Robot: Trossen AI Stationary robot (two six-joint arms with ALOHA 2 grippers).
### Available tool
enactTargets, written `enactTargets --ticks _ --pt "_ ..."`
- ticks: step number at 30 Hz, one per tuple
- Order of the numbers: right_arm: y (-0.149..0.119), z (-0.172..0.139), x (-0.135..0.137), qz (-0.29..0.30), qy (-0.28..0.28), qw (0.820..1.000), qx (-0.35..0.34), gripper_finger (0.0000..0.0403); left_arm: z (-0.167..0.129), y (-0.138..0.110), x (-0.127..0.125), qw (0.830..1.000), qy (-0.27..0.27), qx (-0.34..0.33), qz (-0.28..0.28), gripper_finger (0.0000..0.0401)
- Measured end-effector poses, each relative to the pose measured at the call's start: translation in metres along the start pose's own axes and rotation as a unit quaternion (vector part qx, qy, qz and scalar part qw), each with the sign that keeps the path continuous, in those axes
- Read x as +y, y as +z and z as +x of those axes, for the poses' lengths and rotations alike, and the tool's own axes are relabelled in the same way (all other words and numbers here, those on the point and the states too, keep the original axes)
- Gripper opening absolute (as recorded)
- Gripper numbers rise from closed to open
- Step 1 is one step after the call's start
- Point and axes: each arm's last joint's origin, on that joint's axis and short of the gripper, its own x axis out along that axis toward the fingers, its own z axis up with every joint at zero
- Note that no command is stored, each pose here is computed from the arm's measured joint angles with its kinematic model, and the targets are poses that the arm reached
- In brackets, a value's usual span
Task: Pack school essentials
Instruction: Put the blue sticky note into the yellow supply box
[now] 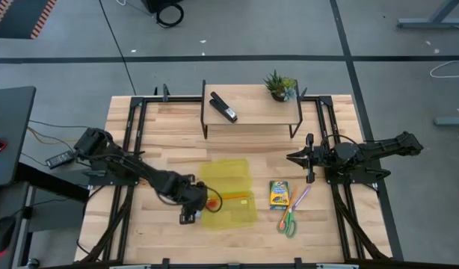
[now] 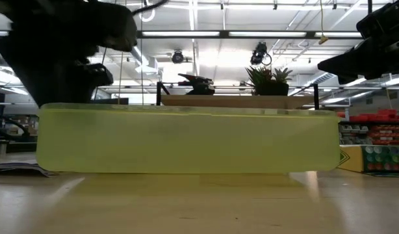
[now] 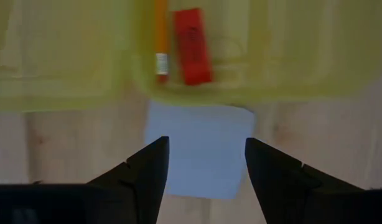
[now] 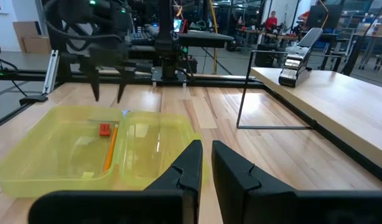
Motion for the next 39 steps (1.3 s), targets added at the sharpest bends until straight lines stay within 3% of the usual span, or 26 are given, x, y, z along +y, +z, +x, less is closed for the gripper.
enactTargets --ticks 3,6,10,16,25,39 --pt "0.000 0.000 0.000 0.000 0.000 1.000 0.000 0.0042 0.002 -0.006 -0.009 1.000 0.020 -0.003 0.008 0.0225" --pt "0.000 0.000 0.000 0.000 0.000 1.000 0.000 0.0042 0.002 -0.009 -0.010 0.999 0.026 0.005 -0.028 0.0251" --pt "0.000 0.000 0.000 0.000 0.000 1.000 0.000 0.0042 0.002 -0.010 -0.010 0.999 0.019 0.017 -0.029 0.0306" --pt "0.000 0.000 0.000 0.000 0.000 1.000 0.000 0.0042 0.006 -0.011 -0.007 0.998 0.052 0.011 -0.013 0.0393" --pt "0.000 0.000 0.000 0.000 0.000 1.000 0.000 0.0042 0.019 -0.012 -0.007 0.997 0.031 0.049 0.046 0.0396" --pt "0.000 0.000 0.000 0.000 0.000 1.000 0.000 0.0042 0.035 -0.006 -0.004 0.997 0.030 0.049 0.048 0.0398"
